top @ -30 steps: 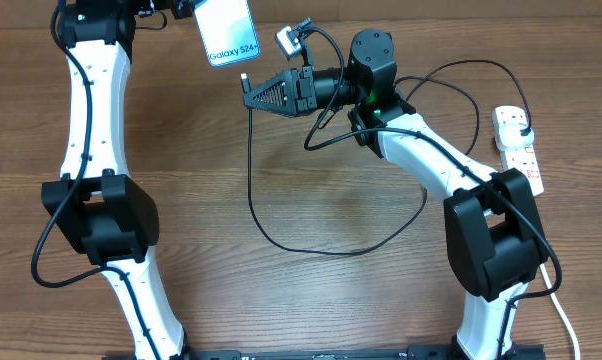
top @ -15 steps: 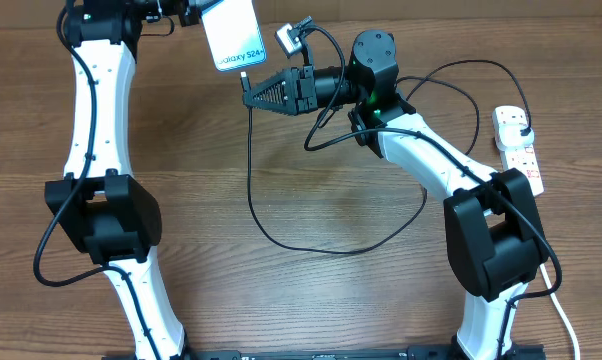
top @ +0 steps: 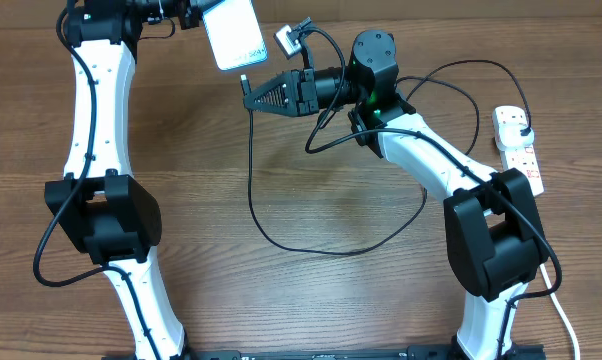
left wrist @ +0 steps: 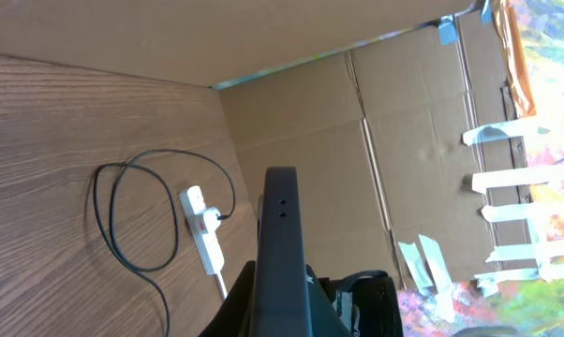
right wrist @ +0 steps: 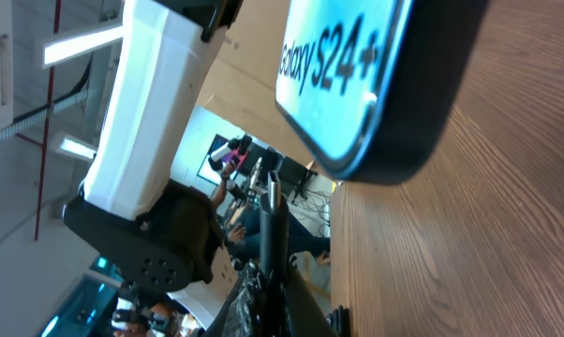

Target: Plug charger to phone and switch on socket

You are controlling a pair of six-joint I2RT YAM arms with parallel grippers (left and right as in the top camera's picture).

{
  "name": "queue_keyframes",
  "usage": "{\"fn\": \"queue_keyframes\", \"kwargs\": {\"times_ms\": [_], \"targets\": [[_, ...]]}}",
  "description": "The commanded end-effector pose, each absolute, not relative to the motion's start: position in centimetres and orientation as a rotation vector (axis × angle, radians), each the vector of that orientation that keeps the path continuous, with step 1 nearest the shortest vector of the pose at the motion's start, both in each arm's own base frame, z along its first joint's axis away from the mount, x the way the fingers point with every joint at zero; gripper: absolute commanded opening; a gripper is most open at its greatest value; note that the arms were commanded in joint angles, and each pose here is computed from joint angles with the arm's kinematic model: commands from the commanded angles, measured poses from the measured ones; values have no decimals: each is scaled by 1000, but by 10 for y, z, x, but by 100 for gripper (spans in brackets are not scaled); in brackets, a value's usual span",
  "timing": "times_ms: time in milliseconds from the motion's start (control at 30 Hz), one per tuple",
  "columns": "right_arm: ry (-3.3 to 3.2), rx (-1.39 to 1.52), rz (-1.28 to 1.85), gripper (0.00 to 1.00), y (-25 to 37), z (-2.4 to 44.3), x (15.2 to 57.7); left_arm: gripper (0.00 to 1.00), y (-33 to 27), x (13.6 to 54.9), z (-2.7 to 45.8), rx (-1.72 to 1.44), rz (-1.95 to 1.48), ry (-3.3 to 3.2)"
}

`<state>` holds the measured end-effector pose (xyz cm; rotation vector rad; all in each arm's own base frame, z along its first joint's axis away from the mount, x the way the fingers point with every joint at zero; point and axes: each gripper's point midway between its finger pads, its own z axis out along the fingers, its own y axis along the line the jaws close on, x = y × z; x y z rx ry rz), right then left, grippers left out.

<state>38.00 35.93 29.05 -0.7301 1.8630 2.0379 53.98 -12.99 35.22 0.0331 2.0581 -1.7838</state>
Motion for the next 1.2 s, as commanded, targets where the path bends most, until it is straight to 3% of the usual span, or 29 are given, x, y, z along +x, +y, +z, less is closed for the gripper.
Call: {"fn": "queue_keyframes", "kwargs": {"times_ms": [0, 500, 1167], "targets": [[1778, -851, 2009, 4, 355, 315, 367, 4, -134, 523, 379, 149, -1798, 2014], [1769, -891, 2011, 4, 354, 314, 363, 4, -138, 510, 383, 266, -1838, 1986], [1769, -885, 2006, 4, 352, 314, 365, 4, -136, 517, 364, 121, -1803, 2064]]}}
